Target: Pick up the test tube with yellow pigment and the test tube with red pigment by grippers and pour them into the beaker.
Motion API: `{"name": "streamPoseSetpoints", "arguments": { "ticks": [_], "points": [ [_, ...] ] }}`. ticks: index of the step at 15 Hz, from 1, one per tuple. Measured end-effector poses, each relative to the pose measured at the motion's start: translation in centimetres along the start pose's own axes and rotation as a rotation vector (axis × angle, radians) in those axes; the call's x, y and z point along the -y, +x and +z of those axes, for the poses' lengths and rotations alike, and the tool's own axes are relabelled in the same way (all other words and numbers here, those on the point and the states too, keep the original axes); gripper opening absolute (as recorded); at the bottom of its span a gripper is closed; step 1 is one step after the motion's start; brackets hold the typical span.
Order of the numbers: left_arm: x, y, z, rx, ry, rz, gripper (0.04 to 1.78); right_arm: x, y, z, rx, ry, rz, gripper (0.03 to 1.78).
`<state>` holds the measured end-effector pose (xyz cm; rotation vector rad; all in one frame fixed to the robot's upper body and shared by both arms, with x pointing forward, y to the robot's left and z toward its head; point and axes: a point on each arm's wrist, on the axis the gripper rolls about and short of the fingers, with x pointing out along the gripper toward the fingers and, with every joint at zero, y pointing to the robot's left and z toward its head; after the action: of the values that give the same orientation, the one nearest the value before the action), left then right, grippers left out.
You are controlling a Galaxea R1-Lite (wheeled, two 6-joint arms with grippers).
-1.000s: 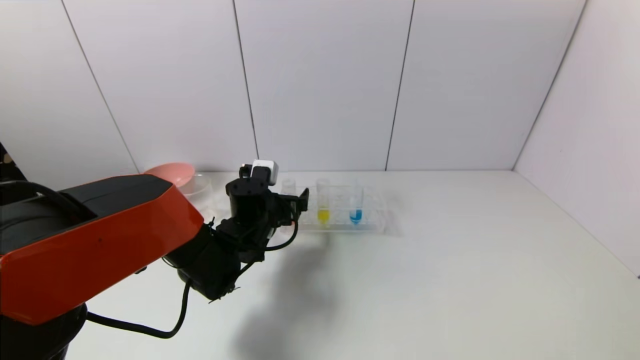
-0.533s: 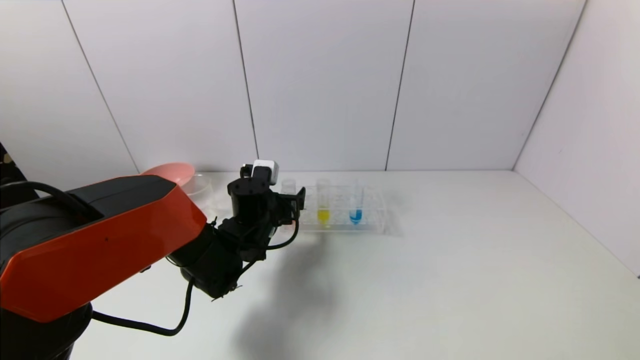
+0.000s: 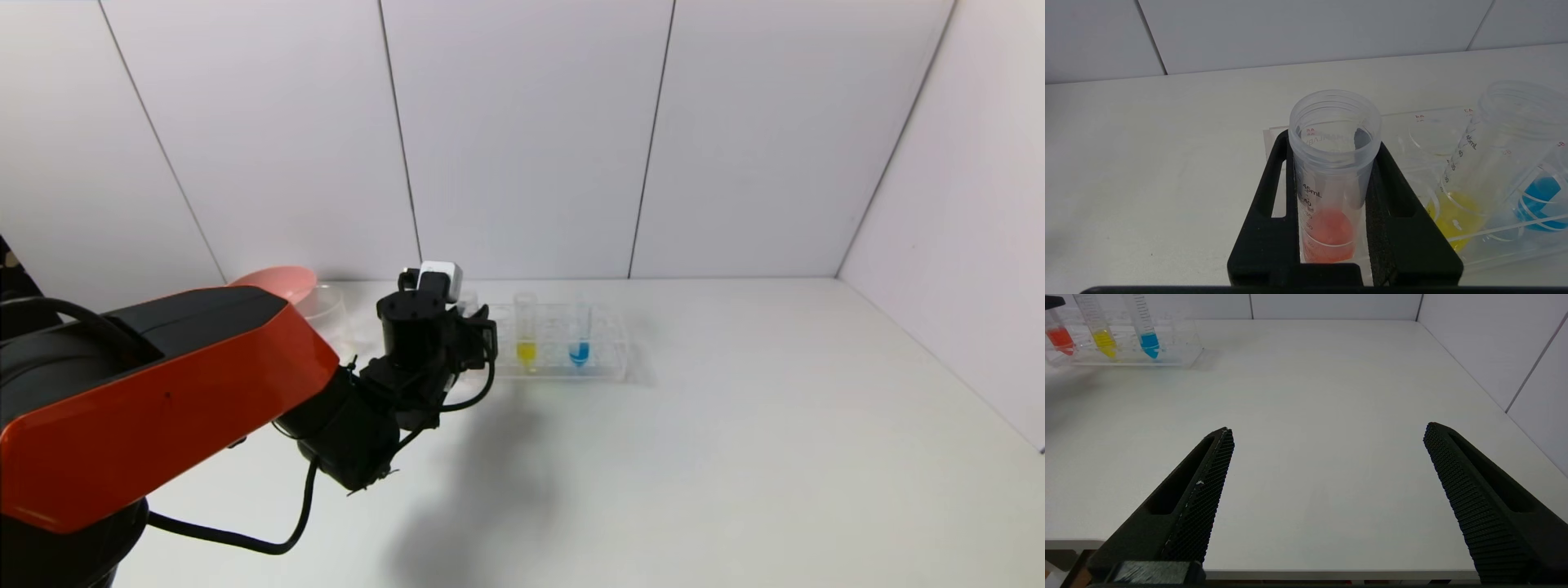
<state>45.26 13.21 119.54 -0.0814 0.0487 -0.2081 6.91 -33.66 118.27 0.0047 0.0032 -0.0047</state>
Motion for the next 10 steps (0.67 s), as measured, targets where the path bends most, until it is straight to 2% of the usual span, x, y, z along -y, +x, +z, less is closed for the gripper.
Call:
{"name": "streamPoseSetpoints", "arguments": {
  "ticks": [10],
  "points": [
    [-0.1,-0.5,1.6,0.036,-0.011,0.007,0.47,0.0,0.0,0.0,0.0,0.0,0.0,1.7]
  ]
}}
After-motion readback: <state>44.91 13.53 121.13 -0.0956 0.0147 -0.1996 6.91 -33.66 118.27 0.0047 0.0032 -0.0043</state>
